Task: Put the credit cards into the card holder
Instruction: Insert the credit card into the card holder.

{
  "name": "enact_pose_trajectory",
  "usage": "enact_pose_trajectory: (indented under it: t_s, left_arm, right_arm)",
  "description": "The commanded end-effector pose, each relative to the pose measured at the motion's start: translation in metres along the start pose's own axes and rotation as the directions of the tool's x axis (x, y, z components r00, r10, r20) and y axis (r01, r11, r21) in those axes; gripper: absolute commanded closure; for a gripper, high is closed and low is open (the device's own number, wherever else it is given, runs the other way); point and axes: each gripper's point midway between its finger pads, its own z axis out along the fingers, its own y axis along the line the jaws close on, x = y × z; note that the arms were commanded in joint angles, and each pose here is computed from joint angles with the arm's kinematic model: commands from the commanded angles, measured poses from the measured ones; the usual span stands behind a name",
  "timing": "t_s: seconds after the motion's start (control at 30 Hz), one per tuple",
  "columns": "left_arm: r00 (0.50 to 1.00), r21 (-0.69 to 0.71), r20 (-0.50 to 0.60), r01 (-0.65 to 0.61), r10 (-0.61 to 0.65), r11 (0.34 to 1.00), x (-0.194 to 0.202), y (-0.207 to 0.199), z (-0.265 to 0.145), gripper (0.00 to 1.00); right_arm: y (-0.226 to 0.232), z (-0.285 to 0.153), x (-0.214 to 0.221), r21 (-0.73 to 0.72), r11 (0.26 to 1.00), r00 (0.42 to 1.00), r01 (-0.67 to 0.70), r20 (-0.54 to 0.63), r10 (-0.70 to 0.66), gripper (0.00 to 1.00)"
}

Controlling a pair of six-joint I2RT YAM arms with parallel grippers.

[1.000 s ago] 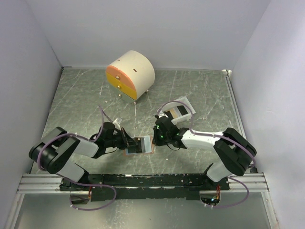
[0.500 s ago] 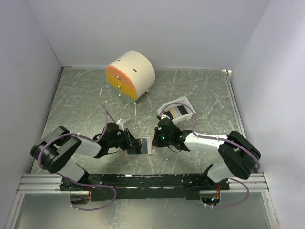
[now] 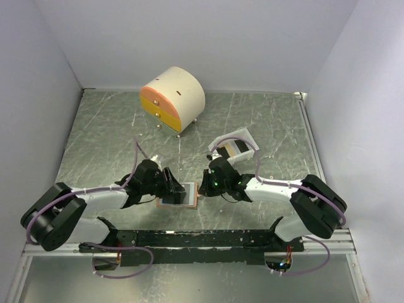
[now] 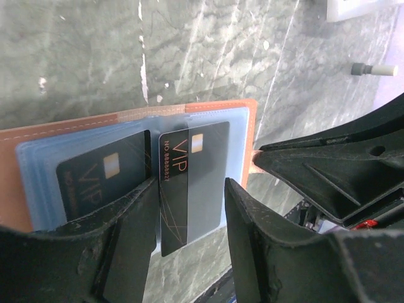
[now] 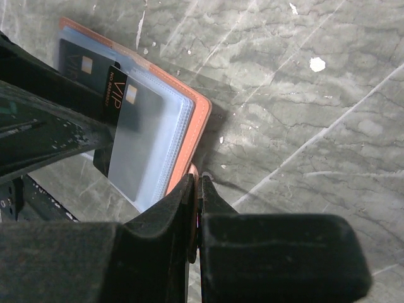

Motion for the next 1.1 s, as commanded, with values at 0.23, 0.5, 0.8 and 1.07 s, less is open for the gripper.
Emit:
enact_pose_trajectory:
  t_s: [0.23,0.5,0.8,1.07]
  left_arm:
    - [0.998,-0.161,0.020,-0.053,0.057,0.986,-0.006,0.025,-0.010,0.41]
    - [0.999,-0.088,-0.017,-0.043,0.042,0.995,0.001,0.014,-0.003,0.41]
    - [0.999,-0.029,-0.030,-0.025,0.024,0.999,0.003,0.002,0.000,0.45]
    - [0.999,-0.057,-0.045,-0.013,0.010,0.998,0.009,0.001,0.005,0.64]
  right_arm:
    - [0.000,0.001,0.003,-0.012,1.000,1.000,0.000,0.002,0.000,0.98]
    - [0.001,0.002,0.005,-0.020,1.000,1.000,-0.004,-0.002,0.004,0.98]
    - [0.002,0.004,0.005,-0.023,1.000,1.000,-0.004,-0.007,0.004,0.98]
    - [0.003,0.004,0.005,-0.026,1.000,1.000,-0.002,-0.004,0.002,0.98]
